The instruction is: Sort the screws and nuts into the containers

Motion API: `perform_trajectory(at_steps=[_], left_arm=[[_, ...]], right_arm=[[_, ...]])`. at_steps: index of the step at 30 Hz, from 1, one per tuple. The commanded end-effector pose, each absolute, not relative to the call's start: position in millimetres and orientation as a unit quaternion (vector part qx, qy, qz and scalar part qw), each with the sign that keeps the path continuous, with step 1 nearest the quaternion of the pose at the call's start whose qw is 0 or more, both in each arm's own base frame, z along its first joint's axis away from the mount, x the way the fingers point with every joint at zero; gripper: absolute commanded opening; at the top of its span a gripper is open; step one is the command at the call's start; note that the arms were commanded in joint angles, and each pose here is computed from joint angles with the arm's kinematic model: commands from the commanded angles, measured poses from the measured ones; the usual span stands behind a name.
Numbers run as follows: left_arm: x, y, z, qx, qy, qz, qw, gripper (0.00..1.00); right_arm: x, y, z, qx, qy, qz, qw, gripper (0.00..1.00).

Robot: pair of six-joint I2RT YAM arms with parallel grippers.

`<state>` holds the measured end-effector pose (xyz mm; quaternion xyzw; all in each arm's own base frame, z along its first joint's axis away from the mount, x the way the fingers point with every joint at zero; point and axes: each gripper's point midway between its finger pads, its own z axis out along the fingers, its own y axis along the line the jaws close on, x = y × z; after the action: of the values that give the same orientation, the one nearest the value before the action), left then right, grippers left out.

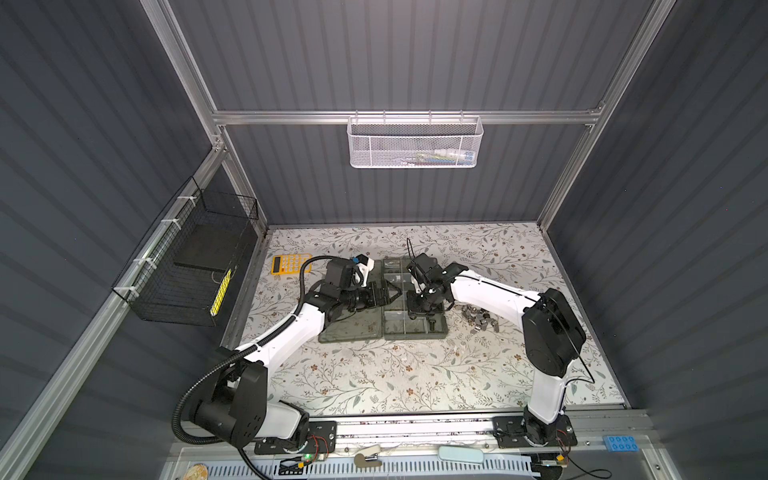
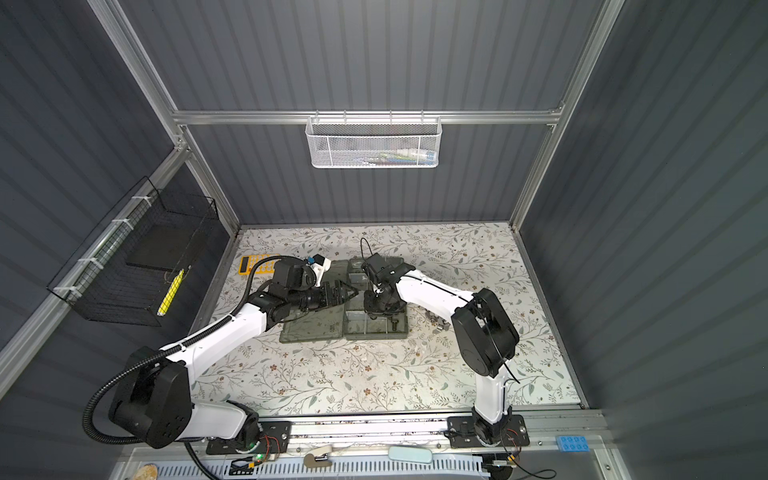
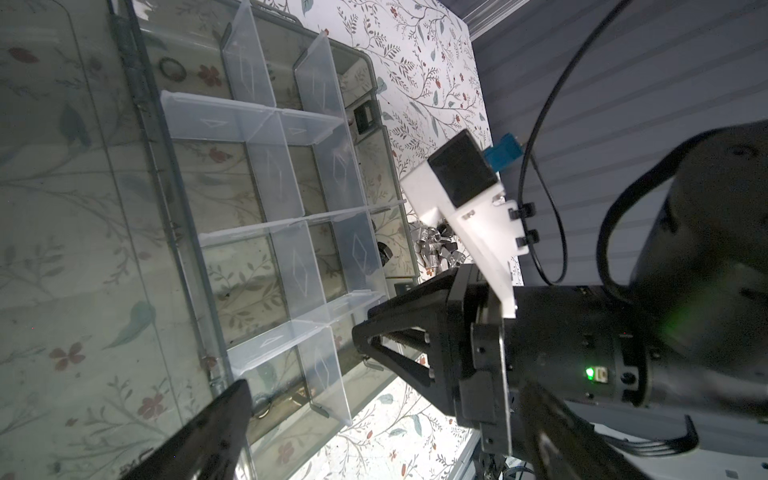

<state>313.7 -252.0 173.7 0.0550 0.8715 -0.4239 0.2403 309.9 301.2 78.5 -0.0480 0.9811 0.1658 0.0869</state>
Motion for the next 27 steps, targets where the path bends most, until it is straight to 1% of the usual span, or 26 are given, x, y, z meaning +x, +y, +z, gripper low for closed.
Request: perform_trajectory(at_steps=[1,4,7,10,13,17,21,27], left_arm=[[307.3,-249.6,179.8,0.056,0.868,-0.432,0.238,1.0],[307.0,-249.1,180.2,0.056,0.868,-0.431,0.239,1.0],[306.6,-248.7,180.6,0.056,0.868,-0.431,0.24,1.0],[306.6,-248.0,178.9,0.054,0.869,-0.43,0.238,1.0],[306.6,-247.9,179.8,0.054,0.869,-0.43,0.239,1.0],[307.9,-248.2,178.6,0.054,0.87,-0.428,0.238,1.0],[308.8,-248.9,177.4,0.051,0.87,-0.43,0.236,1.0],[309.6,-249.2,173.4,0.046,0.872,-0.429,0.231,1.0]], right_arm=[[309.5,295.1,65.3,-0.04,0.985,0.147,0.081,0.27],[309.7,292.5,59.7,-0.041,0.987,0.136,0.078,0.3],[308.7,291.5,55.6,-0.042,0.988,0.132,0.074,0.36],[308.3,290.4,56.1,-0.042,0.988,0.132,0.075,0.37],[309.9,288.7,64.8,-0.042,0.987,0.133,0.085,0.38],[314.0,282.4,81.7,-0.04,0.985,0.135,0.103,0.45],[321.1,266.8,97.9,-0.031,0.984,0.131,0.121,0.52],[333.4,228.3,110.1,-0.01,0.984,0.102,0.147,0.54]])
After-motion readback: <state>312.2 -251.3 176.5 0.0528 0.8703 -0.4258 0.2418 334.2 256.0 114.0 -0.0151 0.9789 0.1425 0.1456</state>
